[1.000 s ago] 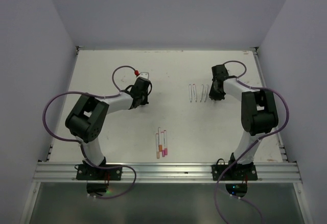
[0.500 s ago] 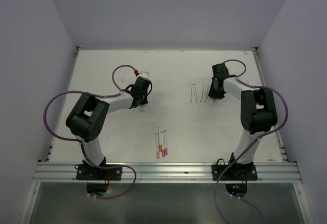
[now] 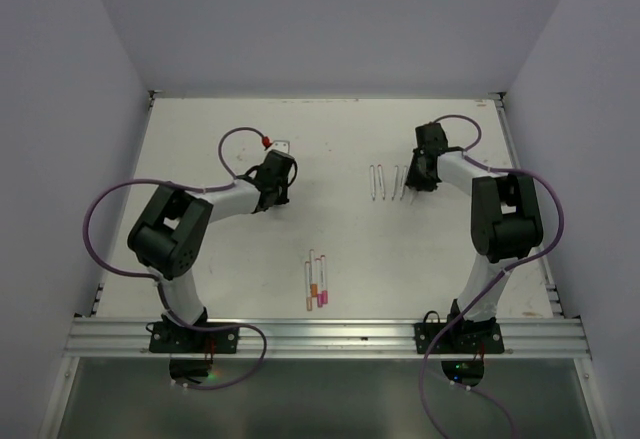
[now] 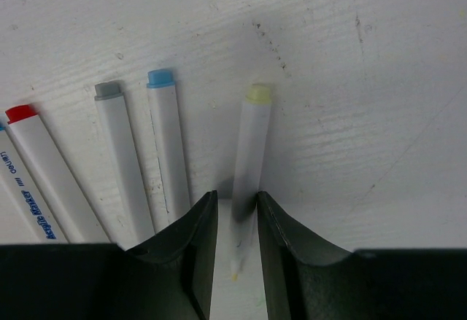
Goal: Open the pen caps
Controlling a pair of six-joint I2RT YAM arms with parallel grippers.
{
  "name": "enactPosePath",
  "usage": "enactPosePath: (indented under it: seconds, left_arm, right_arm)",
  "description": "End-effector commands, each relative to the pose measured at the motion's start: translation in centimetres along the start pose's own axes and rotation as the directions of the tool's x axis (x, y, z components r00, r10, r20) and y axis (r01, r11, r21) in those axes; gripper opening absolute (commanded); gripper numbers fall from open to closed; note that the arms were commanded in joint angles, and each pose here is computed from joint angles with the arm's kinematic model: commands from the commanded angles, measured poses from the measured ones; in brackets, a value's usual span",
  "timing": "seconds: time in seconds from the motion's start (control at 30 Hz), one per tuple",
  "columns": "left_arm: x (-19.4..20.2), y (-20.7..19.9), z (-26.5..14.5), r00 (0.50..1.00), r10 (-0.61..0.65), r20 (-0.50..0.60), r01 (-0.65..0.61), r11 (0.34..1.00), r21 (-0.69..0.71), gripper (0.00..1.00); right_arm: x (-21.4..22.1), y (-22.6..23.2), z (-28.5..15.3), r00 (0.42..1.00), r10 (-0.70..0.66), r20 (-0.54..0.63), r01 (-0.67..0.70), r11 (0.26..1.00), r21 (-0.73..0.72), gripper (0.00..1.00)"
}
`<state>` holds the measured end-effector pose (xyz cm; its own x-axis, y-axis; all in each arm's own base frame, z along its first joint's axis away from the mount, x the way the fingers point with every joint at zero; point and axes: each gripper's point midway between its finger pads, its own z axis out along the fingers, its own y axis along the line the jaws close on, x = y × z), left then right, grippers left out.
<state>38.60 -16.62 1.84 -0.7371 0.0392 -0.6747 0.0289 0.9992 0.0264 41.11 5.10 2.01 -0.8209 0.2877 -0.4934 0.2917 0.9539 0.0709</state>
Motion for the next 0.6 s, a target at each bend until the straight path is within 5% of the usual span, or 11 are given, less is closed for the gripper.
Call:
enactPosePath:
  seconds: [0.0,0.37,0.57]
  left_arm:
    - [-2.3,0.4,-1.4,0.998,-0.013,0.069,0.013,1.0,0.001,0.33]
    - [-5.1,-0.3,-6.0,0.983,-0.051,0.176,0.032,0.994,0.105,0.35]
    - [-4.7,-1.0,-9.0,0.976,-0.1,0.194,0.059,0.976,0.209,0.37]
  right_arm:
    - [-2.1,1.0,-0.5,0.998,-0.002,0.068,0.006,0.999,-0.052,0.33]
    - [-3.3,1.9,-1.7,0.995,0.013,0.103,-0.002,0.995,-0.103,0.32]
    - [-3.2,1.7,-6.7,0.984,0.031,0.177,-0.004,0.989,-0.15,0.32]
